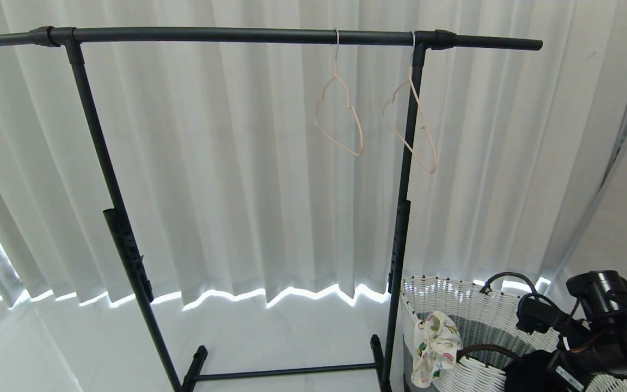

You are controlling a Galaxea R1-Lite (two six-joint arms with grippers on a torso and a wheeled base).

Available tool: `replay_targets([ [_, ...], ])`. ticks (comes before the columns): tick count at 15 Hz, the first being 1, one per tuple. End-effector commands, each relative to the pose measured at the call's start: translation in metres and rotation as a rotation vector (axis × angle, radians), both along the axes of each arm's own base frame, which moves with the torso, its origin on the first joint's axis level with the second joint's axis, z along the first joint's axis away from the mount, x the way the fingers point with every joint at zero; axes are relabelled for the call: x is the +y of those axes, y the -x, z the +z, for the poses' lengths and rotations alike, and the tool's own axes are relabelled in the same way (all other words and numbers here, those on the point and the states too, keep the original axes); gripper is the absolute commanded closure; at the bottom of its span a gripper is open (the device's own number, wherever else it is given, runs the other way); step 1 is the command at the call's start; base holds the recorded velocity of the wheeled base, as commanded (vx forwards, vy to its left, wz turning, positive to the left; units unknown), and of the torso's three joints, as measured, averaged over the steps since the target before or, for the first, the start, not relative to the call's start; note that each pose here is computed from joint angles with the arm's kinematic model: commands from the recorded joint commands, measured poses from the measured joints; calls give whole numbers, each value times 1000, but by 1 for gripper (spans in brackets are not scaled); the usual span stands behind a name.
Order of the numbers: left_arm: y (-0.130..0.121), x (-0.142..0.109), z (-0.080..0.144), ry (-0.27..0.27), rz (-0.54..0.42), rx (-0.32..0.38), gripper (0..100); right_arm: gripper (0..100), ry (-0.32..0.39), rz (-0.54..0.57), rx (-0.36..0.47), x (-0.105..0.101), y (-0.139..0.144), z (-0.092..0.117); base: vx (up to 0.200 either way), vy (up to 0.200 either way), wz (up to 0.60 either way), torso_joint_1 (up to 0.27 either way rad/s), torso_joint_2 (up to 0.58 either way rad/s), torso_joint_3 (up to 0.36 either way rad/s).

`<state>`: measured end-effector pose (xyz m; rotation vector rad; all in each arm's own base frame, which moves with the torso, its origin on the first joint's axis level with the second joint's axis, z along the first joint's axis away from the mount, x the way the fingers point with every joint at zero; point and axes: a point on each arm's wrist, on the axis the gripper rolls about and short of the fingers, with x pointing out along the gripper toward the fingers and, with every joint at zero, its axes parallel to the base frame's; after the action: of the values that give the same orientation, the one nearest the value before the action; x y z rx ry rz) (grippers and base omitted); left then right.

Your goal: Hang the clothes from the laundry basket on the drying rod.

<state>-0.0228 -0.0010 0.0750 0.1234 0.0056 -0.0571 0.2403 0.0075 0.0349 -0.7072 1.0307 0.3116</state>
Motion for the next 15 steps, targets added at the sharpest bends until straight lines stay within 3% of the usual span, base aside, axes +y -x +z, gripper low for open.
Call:
replay_targets([
  [1,0,0,0,-1,0,2,0,100,-6,3,-63,-1,18,28,0,0,0,0,0,0],
  [5,0,0,0,-1,0,0,0,100,-20,13,-114,0,56,117,0,0,0,0,0,0],
  [6,0,0,0,-1,0,0,0,100,-62,-2,-128,3,72,151,0,0,0,0,0,0],
  [7,0,0,0,-1,0,2,0,100,-93,-19,-153,6,83,168,0,0,0,0,0,0],
  [11,0,0,0,-2,0,1,0,100,-124,-5,-235,8,117,200,0,0,0,0,0,0],
  [15,0,0,0,-2,0,1,0,100,-134,28,-288,11,121,214,-200,0,0,2,-2,4],
])
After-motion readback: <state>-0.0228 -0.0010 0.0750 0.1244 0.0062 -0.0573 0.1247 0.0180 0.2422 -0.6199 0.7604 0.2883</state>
